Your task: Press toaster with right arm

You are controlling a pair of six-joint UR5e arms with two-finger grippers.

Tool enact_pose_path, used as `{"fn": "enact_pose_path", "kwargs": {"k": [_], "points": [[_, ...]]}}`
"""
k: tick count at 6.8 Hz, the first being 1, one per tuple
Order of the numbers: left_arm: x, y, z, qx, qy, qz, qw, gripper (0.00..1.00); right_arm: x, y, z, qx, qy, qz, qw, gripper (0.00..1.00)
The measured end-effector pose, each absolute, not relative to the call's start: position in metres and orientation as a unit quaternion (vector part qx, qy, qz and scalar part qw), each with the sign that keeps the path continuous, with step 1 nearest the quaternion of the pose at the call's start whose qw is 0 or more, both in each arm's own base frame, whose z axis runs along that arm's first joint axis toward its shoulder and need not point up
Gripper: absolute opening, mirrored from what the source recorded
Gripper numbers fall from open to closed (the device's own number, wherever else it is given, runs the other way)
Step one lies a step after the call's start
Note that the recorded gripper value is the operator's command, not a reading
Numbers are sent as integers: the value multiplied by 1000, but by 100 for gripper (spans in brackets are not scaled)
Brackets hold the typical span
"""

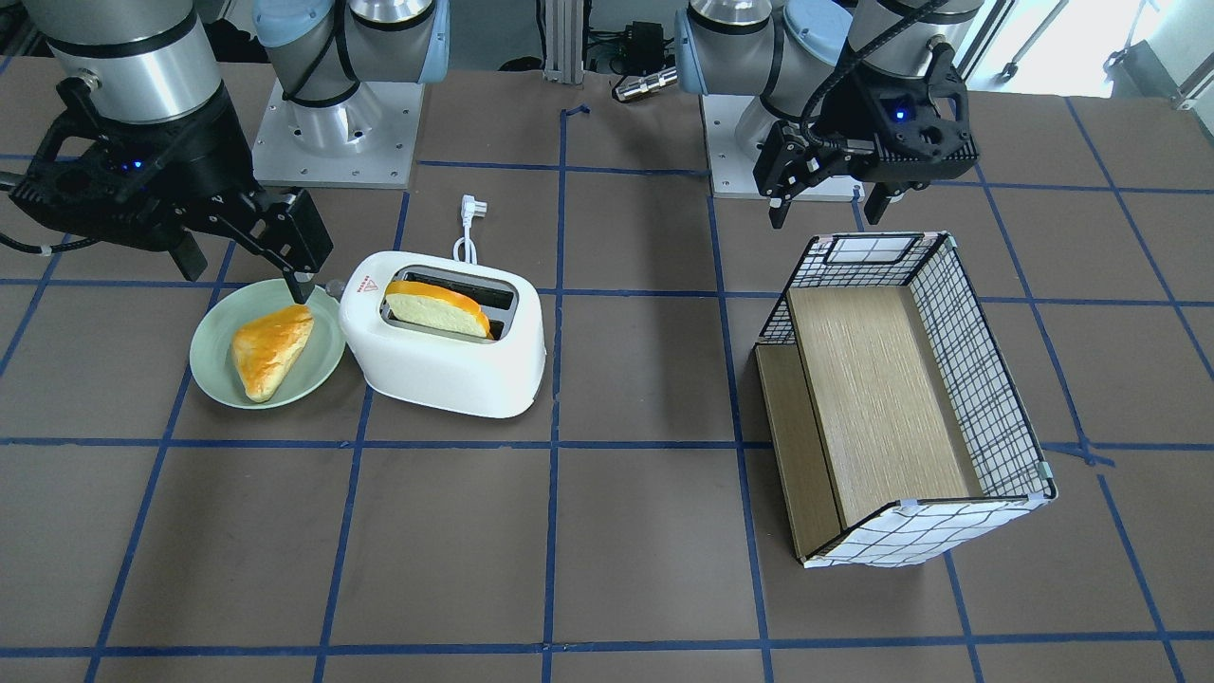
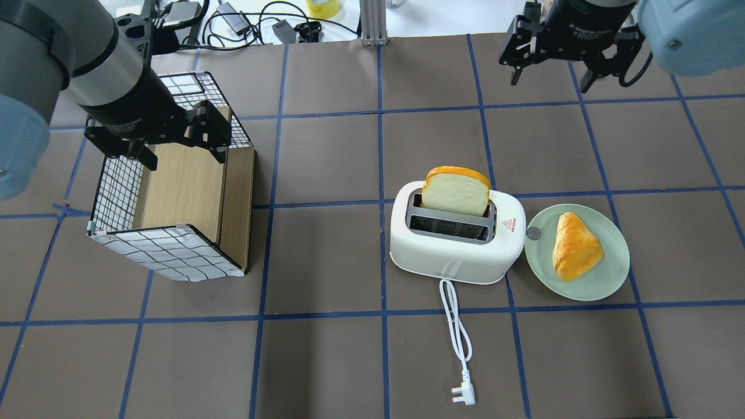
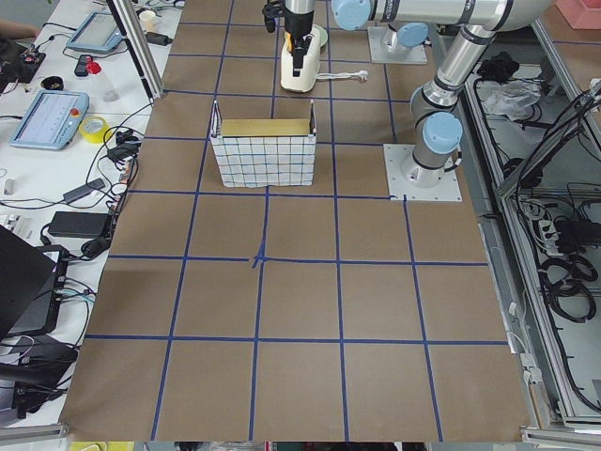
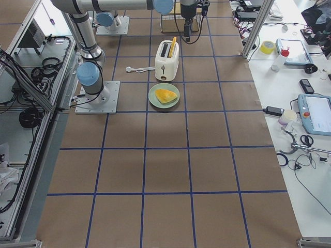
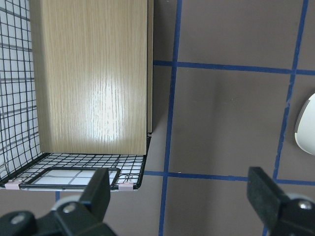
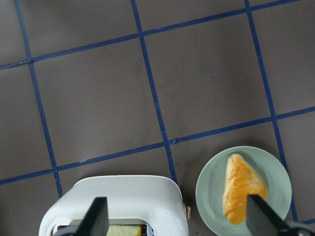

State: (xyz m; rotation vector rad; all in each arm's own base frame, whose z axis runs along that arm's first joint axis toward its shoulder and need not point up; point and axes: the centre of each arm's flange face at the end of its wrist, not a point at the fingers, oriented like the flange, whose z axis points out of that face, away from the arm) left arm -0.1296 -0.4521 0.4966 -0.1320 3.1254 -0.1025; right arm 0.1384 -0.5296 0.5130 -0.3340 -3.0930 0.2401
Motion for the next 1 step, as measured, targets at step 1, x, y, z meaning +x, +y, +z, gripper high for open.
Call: {"fn": "enact_pose_path", "kwargs": {"k": [1], "points": [[-130, -452, 497, -42, 999, -33, 6, 100, 138, -530, 513, -106, -991, 78, 10, 100]]}}
